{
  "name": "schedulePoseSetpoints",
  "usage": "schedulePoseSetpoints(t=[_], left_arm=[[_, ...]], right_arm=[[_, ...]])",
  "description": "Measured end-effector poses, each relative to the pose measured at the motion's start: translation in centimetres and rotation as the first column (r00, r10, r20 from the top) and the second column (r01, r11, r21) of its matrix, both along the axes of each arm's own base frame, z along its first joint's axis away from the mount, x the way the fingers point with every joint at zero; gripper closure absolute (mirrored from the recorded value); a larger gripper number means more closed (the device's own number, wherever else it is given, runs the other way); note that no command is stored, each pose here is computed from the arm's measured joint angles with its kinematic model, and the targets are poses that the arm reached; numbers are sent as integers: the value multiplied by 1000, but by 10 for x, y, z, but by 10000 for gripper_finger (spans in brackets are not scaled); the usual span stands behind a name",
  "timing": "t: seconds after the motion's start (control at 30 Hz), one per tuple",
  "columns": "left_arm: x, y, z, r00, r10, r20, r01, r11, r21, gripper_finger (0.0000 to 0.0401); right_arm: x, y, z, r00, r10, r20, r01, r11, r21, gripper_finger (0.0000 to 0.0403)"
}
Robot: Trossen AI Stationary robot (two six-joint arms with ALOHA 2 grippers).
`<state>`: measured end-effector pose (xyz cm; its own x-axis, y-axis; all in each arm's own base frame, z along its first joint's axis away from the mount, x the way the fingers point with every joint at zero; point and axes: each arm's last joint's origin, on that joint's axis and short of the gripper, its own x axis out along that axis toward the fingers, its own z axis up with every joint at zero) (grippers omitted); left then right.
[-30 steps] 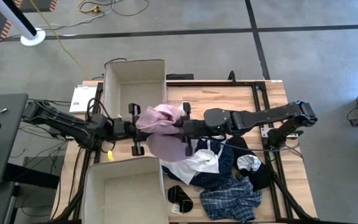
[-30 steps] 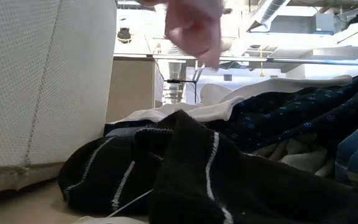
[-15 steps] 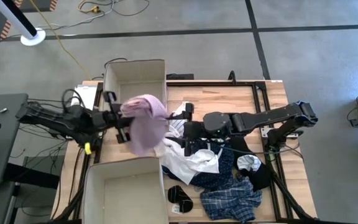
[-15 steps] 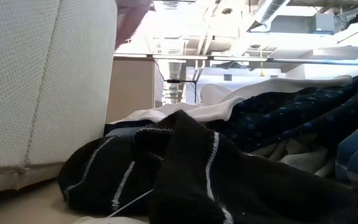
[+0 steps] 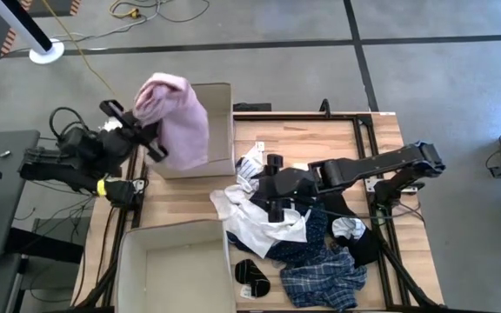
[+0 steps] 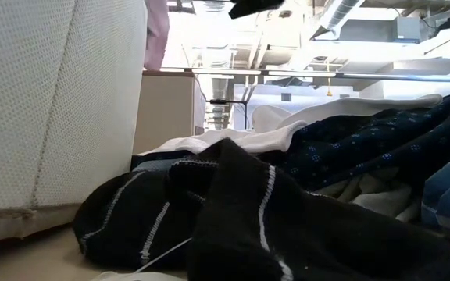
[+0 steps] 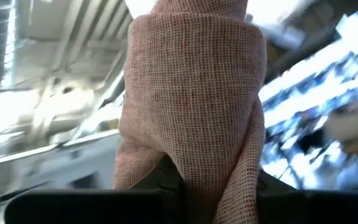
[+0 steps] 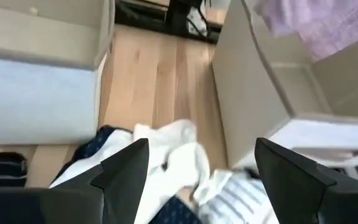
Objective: Sort clothes
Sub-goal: Put the pink trousers into the top light brown laundry organizer
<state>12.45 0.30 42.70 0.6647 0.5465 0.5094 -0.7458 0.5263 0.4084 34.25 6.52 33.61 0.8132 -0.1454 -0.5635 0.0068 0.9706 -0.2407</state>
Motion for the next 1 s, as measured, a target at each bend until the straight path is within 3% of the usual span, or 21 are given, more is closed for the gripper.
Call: schedulePoseSetpoints(t=[0.27, 0.43, 0.6, 0.8, 1.0], left_arm=[[19, 24, -21, 942, 243, -229, -258, 966, -36, 349], [21, 44, -34, 892, 314, -324, -360, 929, -91, 349], [17, 64, -51, 842, 359, -403, -462, 865, -195, 350], [17, 81, -84, 807, 210, -551, -463, 805, -370, 315], [20, 89, -105, 808, 48, -587, -432, 725, -536, 260]], right_arm=[[-11, 16, -8, 995, -2, -96, 6, 999, 44, 98], [-18, 31, -11, 991, 18, -134, -9, 998, 66, 99], [-25, 47, -13, 986, 44, -161, -31, 996, 83, 99], [-34, 63, -15, 984, 37, -174, -24, 997, 74, 99], [-42, 71, -17, 982, -5, -190, 12, 999, 36, 99]])
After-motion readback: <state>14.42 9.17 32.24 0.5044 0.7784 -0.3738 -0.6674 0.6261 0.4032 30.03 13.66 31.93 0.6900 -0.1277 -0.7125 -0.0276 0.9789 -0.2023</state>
